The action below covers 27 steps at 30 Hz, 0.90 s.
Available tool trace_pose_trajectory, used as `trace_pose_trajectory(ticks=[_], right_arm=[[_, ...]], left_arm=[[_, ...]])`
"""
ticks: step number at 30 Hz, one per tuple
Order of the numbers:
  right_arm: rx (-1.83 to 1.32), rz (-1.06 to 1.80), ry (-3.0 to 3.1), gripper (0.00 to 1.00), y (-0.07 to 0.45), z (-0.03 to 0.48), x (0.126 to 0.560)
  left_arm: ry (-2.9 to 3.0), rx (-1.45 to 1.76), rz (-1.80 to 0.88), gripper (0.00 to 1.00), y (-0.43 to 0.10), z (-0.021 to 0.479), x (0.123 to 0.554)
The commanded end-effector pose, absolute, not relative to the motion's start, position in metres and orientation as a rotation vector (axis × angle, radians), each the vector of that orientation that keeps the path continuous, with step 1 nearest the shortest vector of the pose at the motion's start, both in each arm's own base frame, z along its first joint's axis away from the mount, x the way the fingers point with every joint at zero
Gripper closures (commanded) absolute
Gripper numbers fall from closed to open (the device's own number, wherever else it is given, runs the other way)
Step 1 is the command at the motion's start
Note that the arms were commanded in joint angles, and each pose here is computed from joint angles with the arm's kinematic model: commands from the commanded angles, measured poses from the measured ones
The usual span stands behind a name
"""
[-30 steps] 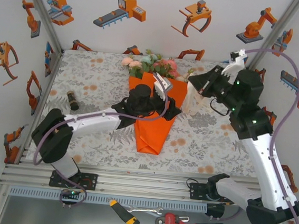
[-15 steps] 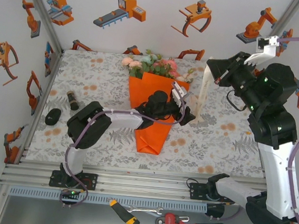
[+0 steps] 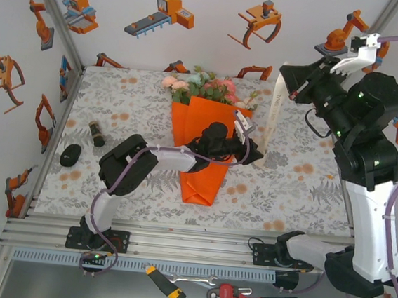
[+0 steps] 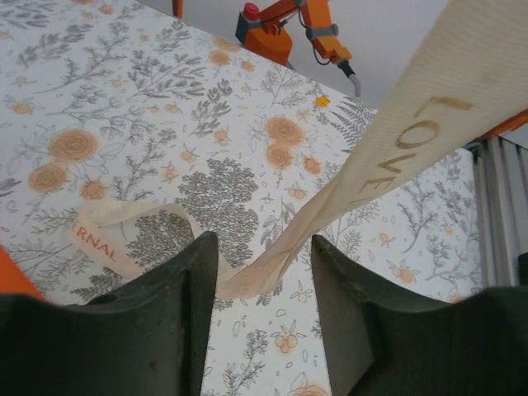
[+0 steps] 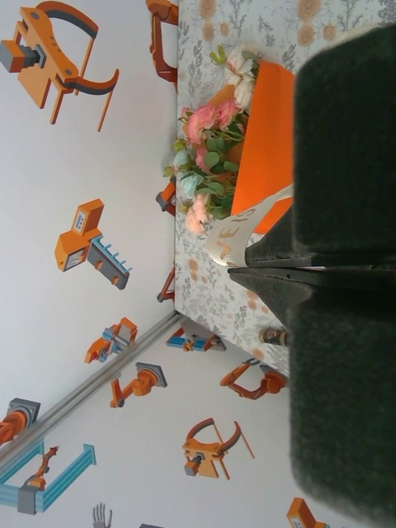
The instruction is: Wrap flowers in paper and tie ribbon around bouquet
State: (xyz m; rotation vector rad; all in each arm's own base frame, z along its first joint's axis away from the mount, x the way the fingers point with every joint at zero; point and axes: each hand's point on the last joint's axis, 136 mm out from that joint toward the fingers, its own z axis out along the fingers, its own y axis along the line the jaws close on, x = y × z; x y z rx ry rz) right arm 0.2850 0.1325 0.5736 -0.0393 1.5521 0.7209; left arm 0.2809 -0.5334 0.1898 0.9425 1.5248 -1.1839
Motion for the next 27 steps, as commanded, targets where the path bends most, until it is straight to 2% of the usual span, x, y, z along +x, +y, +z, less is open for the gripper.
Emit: trace_pose_trajectory(ticks=[1,2,3,4,11,19,23,27], right_arm=[[-0.046,0.710,1.556,1.00,0.133,0.570,0.286],[-0.046,0.706,1.558,1.00,0.133,0.570,0.287],[-0.048,0.698,1.559,1.00,0.133,0.569,0.287],[-0.047,0.679,1.561,1.00,0.131,0.567,0.288],[0.041,0.374,1.663,1.00,0.091,0.527,0.319],[0.281,0.411,1.938,1.00,0.046,0.404,0.372],[0.228,0.623,1.958,0.96,0.077,0.368,0.379],[0.120,0.817,1.910,1.00,0.114,0.375,0.371]], left_arm=[[1.466,0.966,-1.270,0.72,-0.545,0.203,0.273],[1.464,0.968,-1.273,0.83,-0.546,0.205,0.272],[1.467,0.962,-1.270,0.99,-0.544,0.206,0.273],[1.479,0.950,-1.253,1.00,-0.540,0.207,0.275],[1.637,0.839,-0.991,1.00,-0.473,0.260,0.286],[1.949,0.676,-0.541,1.00,-0.347,0.261,0.277],[1.952,0.581,-0.481,1.00,-0.289,0.297,0.255],[1.853,0.499,-0.310,1.00,-0.224,0.357,0.247]])
